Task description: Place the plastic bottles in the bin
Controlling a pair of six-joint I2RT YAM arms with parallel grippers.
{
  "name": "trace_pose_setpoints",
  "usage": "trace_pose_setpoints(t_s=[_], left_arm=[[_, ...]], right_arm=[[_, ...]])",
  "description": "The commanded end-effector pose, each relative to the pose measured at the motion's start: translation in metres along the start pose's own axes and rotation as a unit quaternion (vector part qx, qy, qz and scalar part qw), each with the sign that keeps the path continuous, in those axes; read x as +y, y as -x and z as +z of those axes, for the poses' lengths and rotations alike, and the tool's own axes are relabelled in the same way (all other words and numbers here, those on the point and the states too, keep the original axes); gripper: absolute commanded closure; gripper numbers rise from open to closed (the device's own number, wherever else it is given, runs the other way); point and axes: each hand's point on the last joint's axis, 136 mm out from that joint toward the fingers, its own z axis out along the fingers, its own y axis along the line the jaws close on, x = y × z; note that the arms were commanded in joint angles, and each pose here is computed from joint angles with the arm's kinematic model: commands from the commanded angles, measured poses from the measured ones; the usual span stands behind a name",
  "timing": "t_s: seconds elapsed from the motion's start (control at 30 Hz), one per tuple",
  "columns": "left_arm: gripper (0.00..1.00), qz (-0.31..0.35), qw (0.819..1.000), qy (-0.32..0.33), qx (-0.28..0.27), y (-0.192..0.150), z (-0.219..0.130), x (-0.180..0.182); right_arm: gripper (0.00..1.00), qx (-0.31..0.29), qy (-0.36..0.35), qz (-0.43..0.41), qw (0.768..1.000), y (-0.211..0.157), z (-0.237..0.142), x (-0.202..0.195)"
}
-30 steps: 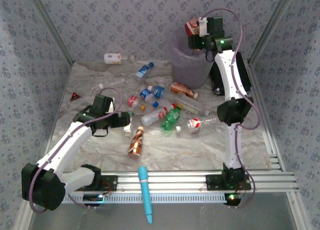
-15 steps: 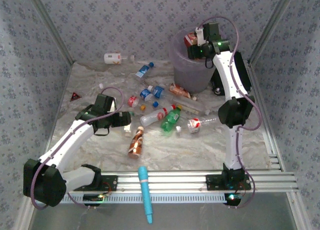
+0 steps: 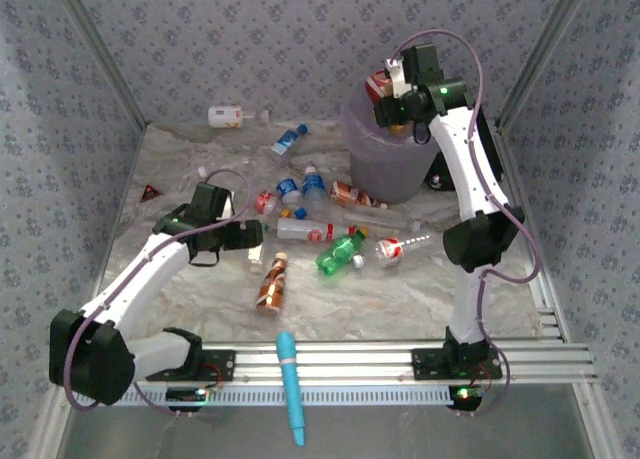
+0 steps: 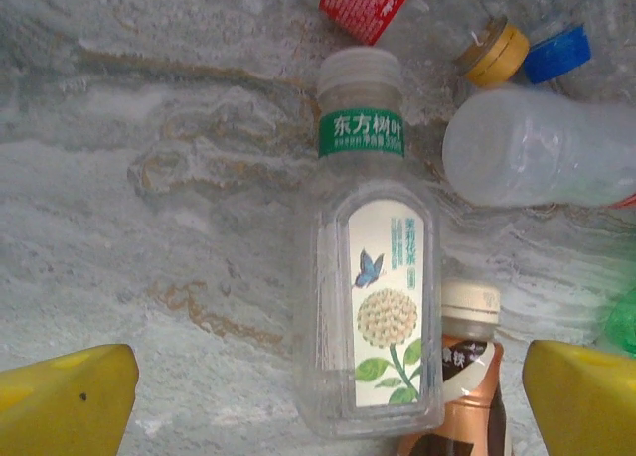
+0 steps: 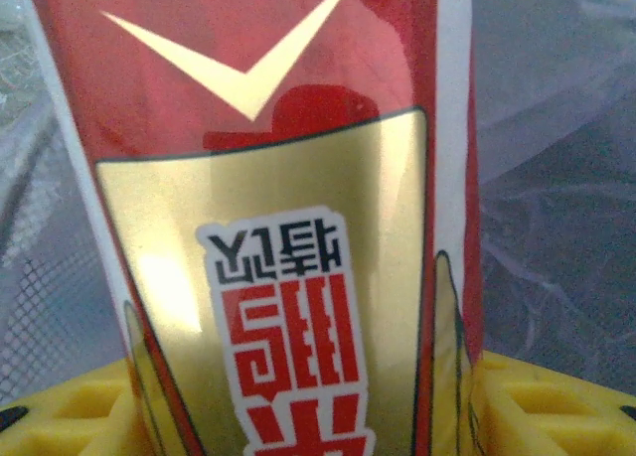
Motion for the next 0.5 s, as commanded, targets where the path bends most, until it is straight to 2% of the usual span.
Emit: trace_pose_setpoints(t_s=[0.0,0.17,0.47], left_arm=[[0.01,0.026,0.999,0.007,-0.02,0.019,-0.004,-0.002],[0.01,0.03,0.999,0.006,-0.01,0.022,0.007,-0.005],[0.02,0.027,0.999,0.001,0.022,0.001,0.024,-0.002]], right_arm=[[0.48,-0.017,-0.035,-0.001,0.999,0.012,0.005,-0.023],[0.47,0.005,-0.036,-0.009,0.999,0.01,0.037,-0.034],[0.43,0.078,-0.017,-0.016,0.997,-0.034,0.081,-0.038]])
